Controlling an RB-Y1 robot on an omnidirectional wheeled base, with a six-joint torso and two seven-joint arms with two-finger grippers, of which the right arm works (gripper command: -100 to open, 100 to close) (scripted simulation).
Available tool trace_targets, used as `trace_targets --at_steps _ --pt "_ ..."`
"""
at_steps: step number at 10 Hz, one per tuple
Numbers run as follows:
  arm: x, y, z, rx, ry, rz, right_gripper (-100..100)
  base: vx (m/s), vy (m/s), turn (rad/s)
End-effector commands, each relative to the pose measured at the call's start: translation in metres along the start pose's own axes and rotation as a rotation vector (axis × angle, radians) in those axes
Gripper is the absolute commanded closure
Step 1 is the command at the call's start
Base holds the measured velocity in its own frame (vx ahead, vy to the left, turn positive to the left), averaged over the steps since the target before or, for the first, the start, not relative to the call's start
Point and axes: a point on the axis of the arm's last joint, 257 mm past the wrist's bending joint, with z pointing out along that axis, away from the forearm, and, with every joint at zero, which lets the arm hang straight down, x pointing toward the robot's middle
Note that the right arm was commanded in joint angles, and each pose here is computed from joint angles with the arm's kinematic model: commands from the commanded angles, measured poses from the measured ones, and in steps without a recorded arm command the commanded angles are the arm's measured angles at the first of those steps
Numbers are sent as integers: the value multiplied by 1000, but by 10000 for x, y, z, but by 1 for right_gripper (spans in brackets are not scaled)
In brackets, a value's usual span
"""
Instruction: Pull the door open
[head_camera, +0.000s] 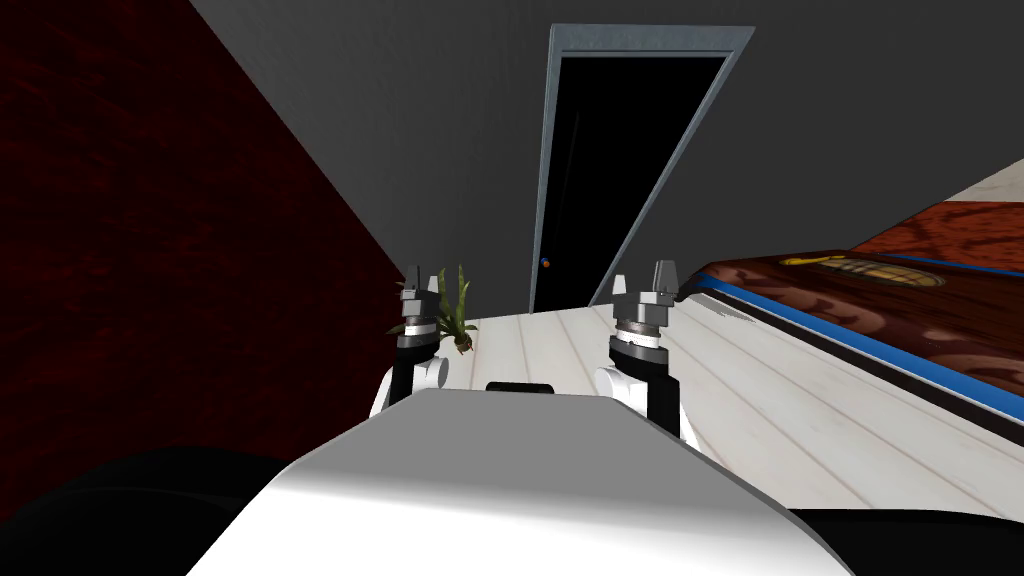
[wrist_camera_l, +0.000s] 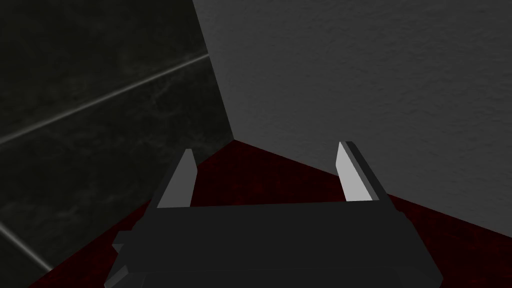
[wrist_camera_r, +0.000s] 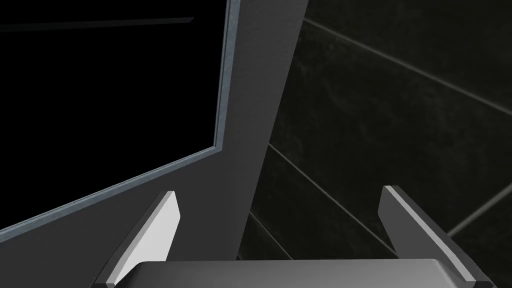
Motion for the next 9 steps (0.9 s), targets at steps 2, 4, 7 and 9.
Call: trace_targets --at_steps 2,4,7,9 --pt "29 -173 -31 21 20 -58 -100 50 -39 -6" --pt "46 -289 -54 35 33 -97 -100 79 -59 0" --pt "78 -559 -114 66 64 -188 -100 107 -66 -4" --pt "90 -691 -146 81 79 -233 -100 81 -46 -2"
